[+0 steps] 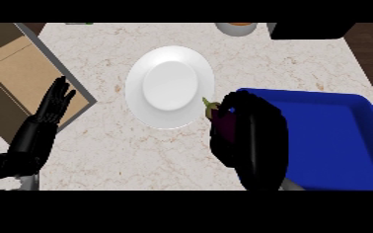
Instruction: Pick the eggplant from the tray and place it in the plate
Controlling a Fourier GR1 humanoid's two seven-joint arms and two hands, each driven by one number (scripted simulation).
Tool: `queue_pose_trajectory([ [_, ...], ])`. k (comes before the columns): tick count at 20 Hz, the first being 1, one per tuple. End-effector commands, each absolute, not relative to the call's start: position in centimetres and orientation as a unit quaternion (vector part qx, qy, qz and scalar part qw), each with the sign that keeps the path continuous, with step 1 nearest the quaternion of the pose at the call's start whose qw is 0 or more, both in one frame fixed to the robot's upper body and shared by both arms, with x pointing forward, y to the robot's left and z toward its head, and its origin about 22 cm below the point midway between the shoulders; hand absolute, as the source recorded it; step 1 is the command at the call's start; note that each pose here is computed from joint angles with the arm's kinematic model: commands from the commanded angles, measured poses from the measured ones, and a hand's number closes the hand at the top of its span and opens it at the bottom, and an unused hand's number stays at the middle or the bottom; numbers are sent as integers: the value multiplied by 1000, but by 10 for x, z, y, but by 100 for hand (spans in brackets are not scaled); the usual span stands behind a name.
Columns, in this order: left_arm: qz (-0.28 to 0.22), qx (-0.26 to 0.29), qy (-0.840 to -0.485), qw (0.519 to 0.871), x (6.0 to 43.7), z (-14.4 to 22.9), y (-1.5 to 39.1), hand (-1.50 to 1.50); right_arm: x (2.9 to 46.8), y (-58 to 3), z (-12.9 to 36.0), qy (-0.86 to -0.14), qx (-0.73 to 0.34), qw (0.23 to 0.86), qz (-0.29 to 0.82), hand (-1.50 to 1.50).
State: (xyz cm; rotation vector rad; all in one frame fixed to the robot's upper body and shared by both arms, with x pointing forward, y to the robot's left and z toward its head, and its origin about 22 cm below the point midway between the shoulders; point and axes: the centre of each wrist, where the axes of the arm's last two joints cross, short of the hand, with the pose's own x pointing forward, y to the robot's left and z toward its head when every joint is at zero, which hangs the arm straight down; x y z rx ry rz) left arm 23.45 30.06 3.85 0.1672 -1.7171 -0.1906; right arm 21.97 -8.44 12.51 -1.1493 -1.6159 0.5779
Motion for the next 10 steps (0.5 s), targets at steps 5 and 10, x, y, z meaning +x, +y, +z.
queue_pose_trajectory([
  [5, -76, 61, -698, 710, 239, 2, 295, 0, 269, -29, 134, -652, -453, 554, 251, 150],
  [10, -82, 60, -697, 710, 239, 0, 298, 0, 292, -16, 121, -647, -452, 556, 261, 150],
])
